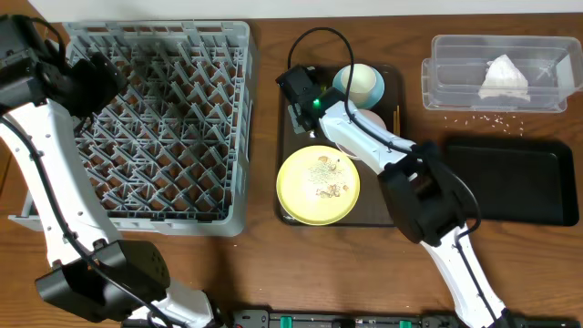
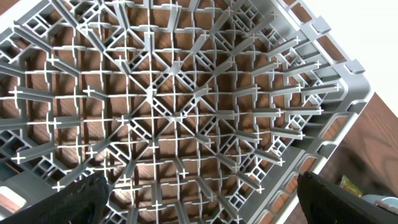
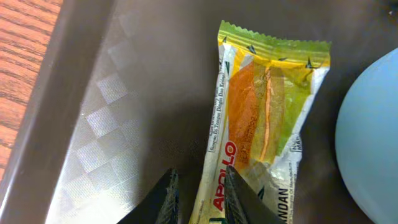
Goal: Sort waste into correct bins and load items into the dishwasher
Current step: 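Return the right gripper to the tray and grasp the yellow wrapper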
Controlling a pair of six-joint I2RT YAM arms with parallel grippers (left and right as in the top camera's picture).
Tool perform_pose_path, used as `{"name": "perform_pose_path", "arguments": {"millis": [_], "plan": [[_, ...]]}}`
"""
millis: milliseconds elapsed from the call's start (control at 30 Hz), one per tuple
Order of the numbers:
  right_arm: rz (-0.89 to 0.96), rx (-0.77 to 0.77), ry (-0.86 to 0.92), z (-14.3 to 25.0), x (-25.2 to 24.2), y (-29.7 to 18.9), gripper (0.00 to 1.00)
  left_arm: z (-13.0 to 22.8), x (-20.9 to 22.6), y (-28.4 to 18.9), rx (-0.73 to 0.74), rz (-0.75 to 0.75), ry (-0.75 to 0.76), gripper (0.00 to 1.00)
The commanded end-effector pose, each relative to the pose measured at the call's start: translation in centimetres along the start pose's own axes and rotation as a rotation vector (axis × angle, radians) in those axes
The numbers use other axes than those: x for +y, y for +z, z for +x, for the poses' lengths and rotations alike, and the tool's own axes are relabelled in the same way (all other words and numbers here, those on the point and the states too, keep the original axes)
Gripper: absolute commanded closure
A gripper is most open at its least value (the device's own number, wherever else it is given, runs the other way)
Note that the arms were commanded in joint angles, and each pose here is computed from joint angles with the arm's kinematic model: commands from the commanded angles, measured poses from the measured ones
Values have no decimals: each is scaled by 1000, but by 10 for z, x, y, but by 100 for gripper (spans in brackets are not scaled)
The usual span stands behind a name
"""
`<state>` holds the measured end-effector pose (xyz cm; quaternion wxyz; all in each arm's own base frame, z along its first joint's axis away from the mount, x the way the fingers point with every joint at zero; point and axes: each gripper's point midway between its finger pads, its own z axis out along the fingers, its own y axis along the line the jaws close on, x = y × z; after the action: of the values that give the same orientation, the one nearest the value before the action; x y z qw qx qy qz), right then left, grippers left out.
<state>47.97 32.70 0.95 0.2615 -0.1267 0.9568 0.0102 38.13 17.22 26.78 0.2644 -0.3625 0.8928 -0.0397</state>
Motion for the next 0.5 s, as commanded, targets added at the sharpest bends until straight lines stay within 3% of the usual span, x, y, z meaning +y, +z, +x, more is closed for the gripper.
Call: {"name": "perform_pose_path", "arguments": {"millis": [0, 167, 267, 467], "plan": [[37, 48, -19, 21, -1, 21, 78, 2, 1, 2, 7, -7, -4, 2], [35, 48, -21, 20, 0, 17, 99, 2, 1, 2, 7, -7, -4, 2], [17, 25, -18, 8, 5, 4, 99, 2, 1, 2, 7, -7, -4, 2], [-25, -101, 32, -59, 2, -69, 99, 2, 1, 2, 7, -7, -4, 2]]}}
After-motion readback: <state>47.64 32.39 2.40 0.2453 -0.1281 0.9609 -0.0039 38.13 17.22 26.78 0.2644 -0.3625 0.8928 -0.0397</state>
